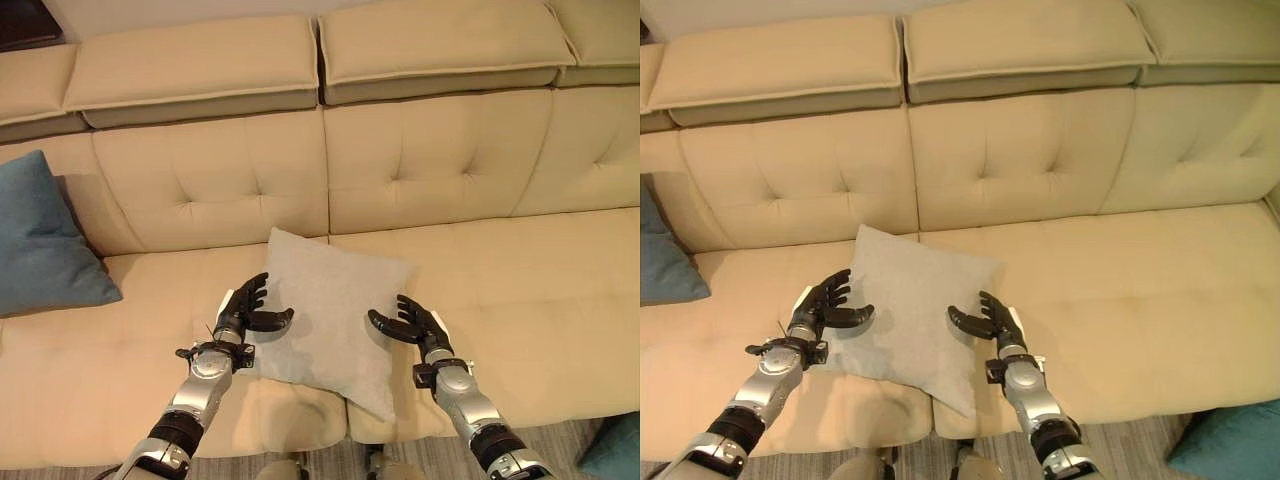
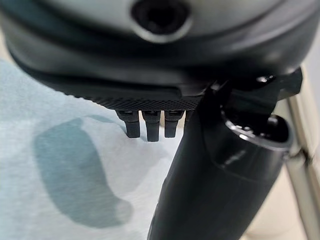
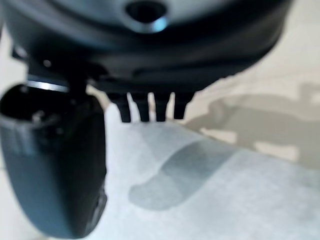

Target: Pick up all the scattered cushions and arrange them neatly on the sofa.

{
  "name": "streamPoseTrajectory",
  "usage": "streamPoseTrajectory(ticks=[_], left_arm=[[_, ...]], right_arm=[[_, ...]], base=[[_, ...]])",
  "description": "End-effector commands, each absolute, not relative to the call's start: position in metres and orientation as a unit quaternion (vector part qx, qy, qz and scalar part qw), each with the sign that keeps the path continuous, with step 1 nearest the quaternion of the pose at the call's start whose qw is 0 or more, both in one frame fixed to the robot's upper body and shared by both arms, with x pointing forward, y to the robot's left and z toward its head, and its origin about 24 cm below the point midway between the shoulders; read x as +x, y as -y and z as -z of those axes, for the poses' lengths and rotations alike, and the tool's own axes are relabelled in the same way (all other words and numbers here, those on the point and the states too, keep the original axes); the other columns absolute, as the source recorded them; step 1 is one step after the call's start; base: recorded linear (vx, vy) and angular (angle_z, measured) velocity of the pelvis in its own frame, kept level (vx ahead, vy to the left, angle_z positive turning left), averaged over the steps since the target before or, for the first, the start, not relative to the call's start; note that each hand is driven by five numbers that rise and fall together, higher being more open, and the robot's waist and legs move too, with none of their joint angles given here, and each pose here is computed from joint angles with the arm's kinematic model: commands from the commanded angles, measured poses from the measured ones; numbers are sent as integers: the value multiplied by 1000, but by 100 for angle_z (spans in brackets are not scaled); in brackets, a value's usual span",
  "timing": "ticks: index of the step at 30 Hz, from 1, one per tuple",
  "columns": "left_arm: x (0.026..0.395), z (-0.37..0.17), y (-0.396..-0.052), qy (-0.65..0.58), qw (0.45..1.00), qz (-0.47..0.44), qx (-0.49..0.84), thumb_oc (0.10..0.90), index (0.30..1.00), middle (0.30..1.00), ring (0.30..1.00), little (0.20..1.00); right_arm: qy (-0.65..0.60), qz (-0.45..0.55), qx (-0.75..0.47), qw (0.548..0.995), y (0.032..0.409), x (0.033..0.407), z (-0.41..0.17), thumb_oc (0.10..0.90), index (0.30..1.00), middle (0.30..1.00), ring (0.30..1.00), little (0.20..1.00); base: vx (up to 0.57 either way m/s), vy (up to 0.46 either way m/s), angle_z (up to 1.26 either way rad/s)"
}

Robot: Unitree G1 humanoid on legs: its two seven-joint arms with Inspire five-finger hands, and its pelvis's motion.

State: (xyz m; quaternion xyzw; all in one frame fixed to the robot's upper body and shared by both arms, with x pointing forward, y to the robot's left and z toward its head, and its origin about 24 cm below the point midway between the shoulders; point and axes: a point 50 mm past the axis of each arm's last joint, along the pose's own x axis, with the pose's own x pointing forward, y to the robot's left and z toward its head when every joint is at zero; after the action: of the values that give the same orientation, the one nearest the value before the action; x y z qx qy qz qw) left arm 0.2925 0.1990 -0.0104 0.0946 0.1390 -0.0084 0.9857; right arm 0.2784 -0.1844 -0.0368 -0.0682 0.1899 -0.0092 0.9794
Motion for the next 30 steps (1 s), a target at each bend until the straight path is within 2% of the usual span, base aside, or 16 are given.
streamPoseTrajectory(ticks=[1, 6, 10, 16, 19, 28, 30], left_arm=[[322, -31, -207, -54, 988, -12, 141, 800, 900, 900, 900, 900], [312, -26, -222, -57, 984, -45, 160, 800, 900, 900, 900, 900], [301, -23, -243, -59, 977, -106, 176, 800, 900, 900, 900, 900], [302, -30, -258, -53, 970, -145, 186, 800, 900, 900, 900, 900], [305, -35, -267, -53, 968, -156, 187, 800, 900, 900, 900, 900], [318, -27, -233, -63, 980, -107, 156, 800, 900, 900, 900, 900], [322, -21, -208, -67, 986, -80, 128, 800, 900, 900, 900, 900]], right_arm=[[-90, 0, -45, 995, 173, 300, -1, 800, 900, 900, 900, 900], [-89, 27, -63, 994, 190, 290, 2, 800, 900, 900, 900, 900], [-86, 82, -44, 992, 209, 276, 7, 800, 900, 900, 900, 900], [-77, 88, -47, 992, 206, 285, 1, 800, 900, 900, 900, 900], [-62, 72, -37, 995, 192, 297, -8, 800, 900, 900, 900, 900], [-62, 40, -21, 997, 162, 314, -14, 800, 900, 900, 900, 900], [-58, 14, -9, 998, 143, 318, -17, 800, 900, 900, 900, 900]], base=[[8, 26, -6], [26, 13, -3], [19, 7, -1], [-58, 30, -8], [-48, 26, -25], [-32, 31, 0], [8, 46, 8]])
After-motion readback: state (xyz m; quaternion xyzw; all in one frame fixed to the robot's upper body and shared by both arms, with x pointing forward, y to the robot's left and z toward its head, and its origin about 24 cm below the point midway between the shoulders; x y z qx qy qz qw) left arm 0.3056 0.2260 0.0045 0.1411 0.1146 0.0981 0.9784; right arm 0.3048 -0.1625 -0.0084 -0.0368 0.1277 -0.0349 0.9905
